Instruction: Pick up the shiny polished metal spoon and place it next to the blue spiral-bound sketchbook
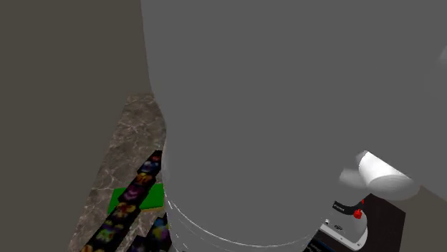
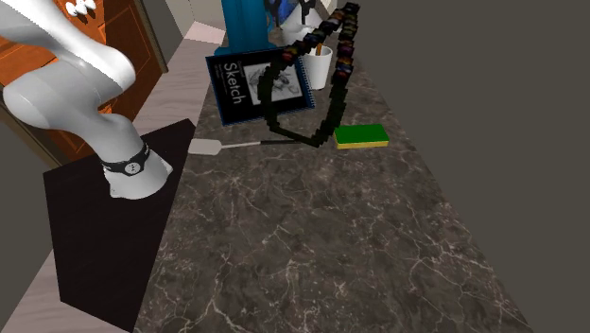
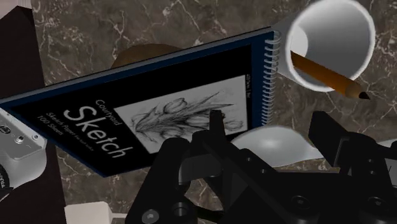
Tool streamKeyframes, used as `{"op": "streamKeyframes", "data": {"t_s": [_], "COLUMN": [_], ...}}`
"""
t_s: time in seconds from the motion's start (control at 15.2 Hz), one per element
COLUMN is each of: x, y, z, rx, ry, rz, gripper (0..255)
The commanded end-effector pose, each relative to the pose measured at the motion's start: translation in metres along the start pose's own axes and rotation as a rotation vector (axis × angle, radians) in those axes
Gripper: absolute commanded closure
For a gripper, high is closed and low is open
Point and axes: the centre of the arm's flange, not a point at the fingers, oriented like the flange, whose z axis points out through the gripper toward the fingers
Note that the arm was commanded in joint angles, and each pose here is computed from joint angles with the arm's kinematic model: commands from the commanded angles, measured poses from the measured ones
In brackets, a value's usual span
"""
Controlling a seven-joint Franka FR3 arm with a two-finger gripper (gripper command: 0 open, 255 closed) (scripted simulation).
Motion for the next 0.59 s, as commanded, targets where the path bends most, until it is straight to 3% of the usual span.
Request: {"op": "streamKeyframes", "data": {"t_s": [0.0, 0.53], "x": [-0.026, -0.130], "y": [-0.002, 0.003], "z": [0.004, 0.019], "rx": [0.002, 0.002], "ry": [-0.002, -0.002], "rz": [0.002, 0.002], "gripper": [255, 255]}}
